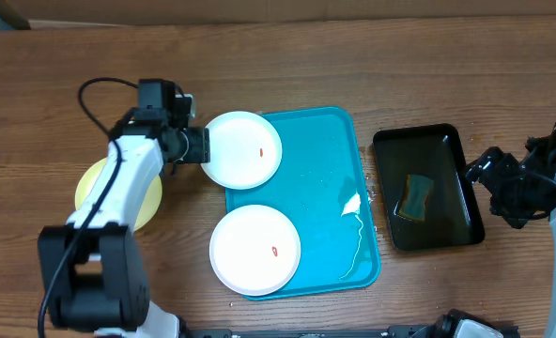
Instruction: Clean dirty plates on tray and stack at the side
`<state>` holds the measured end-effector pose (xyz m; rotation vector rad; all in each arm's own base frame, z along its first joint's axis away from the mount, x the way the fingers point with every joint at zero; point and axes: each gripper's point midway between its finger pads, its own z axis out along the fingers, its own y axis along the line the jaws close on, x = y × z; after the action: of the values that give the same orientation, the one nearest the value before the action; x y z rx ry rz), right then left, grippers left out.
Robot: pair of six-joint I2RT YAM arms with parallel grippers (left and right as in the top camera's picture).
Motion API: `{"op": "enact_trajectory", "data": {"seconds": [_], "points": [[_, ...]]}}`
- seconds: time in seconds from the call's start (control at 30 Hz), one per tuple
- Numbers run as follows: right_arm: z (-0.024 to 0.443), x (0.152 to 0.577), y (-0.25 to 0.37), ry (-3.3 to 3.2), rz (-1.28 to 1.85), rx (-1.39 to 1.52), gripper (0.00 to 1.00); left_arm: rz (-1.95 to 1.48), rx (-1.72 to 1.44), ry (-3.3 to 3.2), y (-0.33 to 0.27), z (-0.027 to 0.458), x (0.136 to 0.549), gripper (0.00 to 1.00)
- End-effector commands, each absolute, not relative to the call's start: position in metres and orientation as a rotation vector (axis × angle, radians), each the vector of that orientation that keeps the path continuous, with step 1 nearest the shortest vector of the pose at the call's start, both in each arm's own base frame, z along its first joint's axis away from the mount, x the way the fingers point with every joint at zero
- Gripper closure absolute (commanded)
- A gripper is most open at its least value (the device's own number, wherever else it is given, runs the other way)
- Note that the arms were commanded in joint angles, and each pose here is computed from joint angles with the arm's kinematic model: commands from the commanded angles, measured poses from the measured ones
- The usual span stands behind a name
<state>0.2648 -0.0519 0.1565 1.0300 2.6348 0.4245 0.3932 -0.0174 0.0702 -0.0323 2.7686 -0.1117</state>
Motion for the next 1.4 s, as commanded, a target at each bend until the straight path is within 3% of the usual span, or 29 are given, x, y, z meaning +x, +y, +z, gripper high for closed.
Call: {"op": "enact_trajectory", "data": {"seconds": [0.0, 0.1, 0.2, 0.23, 0.27, 0.7, 0.87, 0.97, 1.23, 1.27, 1.37], "points": [[0.16, 0.267, -0.053, 2.622, 0.428, 1.02, 0.14, -0.094, 0.0, 2.796, -0.025, 0.055, 0.398, 0.37], [0.16, 0.266, -0.052, 2.625, 0.429, 1.022, 0.14, -0.092, 0.012, 2.832, -0.028, 0.04, 0.396, 0.46], [0.159, 0.265, -0.052, 2.63, 0.429, 1.023, 0.14, -0.097, 0.002, 2.855, -0.029, 0.034, 0.393, 0.76], [0.159, 0.265, -0.052, 2.63, 0.43, 1.023, 0.14, -0.101, -0.017, 2.859, -0.029, 0.034, 0.392, 0.95], [0.159, 0.265, -0.052, 2.63, 0.431, 1.023, 0.14, -0.116, -0.05, 2.862, -0.03, 0.037, 0.391, 0.96], [0.156, 0.279, 0.005, 2.739, 0.491, 0.61, 0.26, -0.381, 0.169, 2.893, -0.11, 0.064, 0.373, 0.96], [0.126, 0.279, 0.011, 2.801, 0.375, 0.671, 0.27, -0.302, 0.054, 2.934, -0.125, 0.06, 0.364, 0.96], [0.1, 0.276, 0.018, 2.859, 0.382, 0.713, 0.39, -0.311, -0.05, 2.956, -0.13, 0.059, 0.358, 0.94], [0.035, 0.287, 0.021, 2.96, 0.367, 0.738, 0.45, -0.32, -0.065, 2.956, -0.136, 0.059, 0.357, 0.6], [0.023, 0.289, 0.021, 2.974, 0.364, 0.744, 0.52, -0.319, -0.03, 2.949, -0.136, 0.059, 0.358, 0.55], [0.005, 0.289, 0.021, 3.014, 0.357, 0.762, 0.6, -0.317, 0.03, 2.934, -0.137, 0.06, 0.361, 0.51]]}}
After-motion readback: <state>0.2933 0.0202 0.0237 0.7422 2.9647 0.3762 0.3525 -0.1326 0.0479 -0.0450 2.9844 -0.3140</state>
